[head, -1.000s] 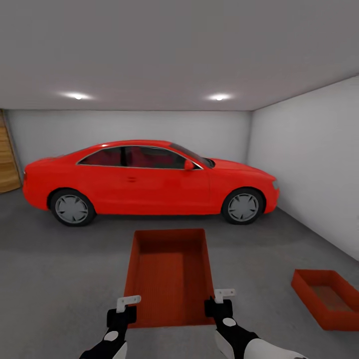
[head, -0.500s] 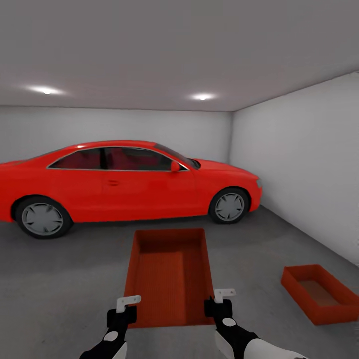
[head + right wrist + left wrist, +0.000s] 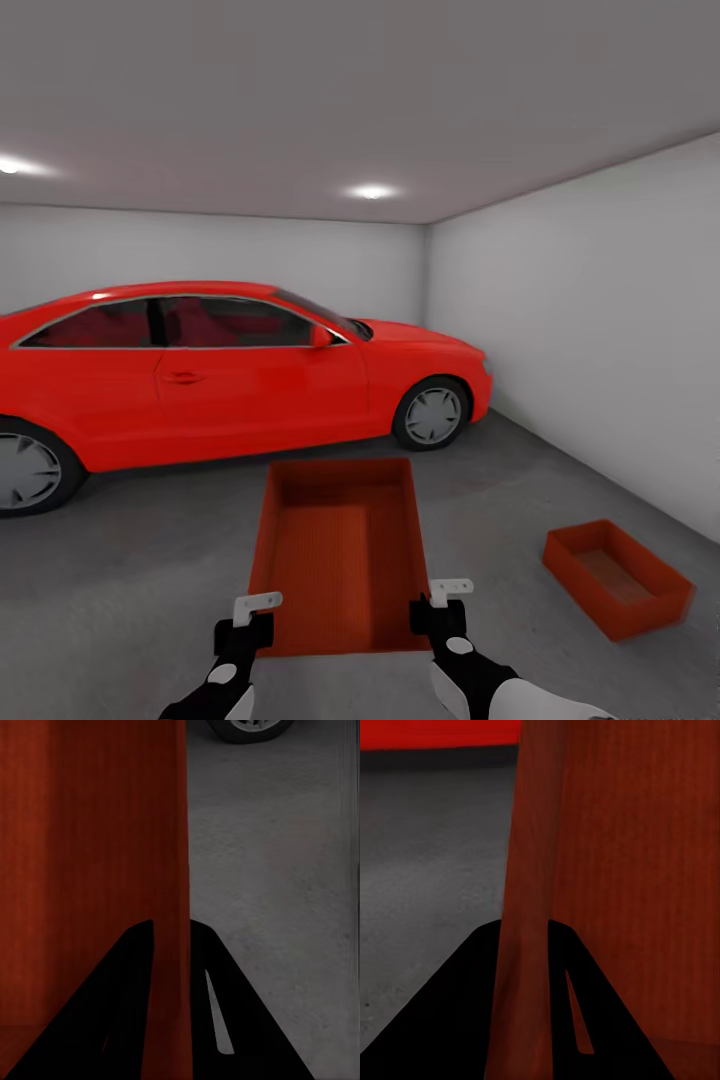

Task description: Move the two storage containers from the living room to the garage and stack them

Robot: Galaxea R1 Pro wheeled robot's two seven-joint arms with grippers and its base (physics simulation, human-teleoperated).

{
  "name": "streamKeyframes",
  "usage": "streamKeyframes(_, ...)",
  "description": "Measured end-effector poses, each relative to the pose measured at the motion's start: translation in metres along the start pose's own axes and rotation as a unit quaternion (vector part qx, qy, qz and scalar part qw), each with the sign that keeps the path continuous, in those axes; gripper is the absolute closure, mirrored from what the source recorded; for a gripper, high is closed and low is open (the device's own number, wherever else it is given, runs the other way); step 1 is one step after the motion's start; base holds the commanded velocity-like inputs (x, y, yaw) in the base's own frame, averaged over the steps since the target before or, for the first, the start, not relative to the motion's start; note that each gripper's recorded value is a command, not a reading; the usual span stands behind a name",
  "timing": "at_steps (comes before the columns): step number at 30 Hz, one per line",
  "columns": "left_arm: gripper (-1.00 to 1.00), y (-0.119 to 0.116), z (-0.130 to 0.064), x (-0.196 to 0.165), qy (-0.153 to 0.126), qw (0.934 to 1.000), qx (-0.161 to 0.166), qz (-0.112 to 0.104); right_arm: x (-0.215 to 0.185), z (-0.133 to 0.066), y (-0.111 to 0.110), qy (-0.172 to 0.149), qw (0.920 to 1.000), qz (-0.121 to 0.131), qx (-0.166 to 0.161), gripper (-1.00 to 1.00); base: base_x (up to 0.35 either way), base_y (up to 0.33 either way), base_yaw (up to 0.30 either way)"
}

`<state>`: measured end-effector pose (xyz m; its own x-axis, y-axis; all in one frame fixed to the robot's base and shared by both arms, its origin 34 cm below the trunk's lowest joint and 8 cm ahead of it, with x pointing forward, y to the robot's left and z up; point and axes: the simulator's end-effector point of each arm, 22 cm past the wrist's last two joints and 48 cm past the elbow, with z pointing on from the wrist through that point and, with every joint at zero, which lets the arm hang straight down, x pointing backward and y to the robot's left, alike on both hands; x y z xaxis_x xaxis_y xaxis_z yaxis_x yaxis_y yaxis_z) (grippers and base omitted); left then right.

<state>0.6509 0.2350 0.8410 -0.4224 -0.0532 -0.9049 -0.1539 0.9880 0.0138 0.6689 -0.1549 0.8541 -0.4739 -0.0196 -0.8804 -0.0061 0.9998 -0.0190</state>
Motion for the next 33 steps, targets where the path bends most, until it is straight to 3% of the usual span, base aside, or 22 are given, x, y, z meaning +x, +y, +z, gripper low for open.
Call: streamKeyframes(33, 1.0, 0.0, -0.0001, 0.0006, 0.001, 1.0, 0.0, 0.0, 0.0006, -0.0001, -0.0001, 0.001, 1.0, 0.0, 0.0, 1.0, 0.292, 0.235, -0.281)
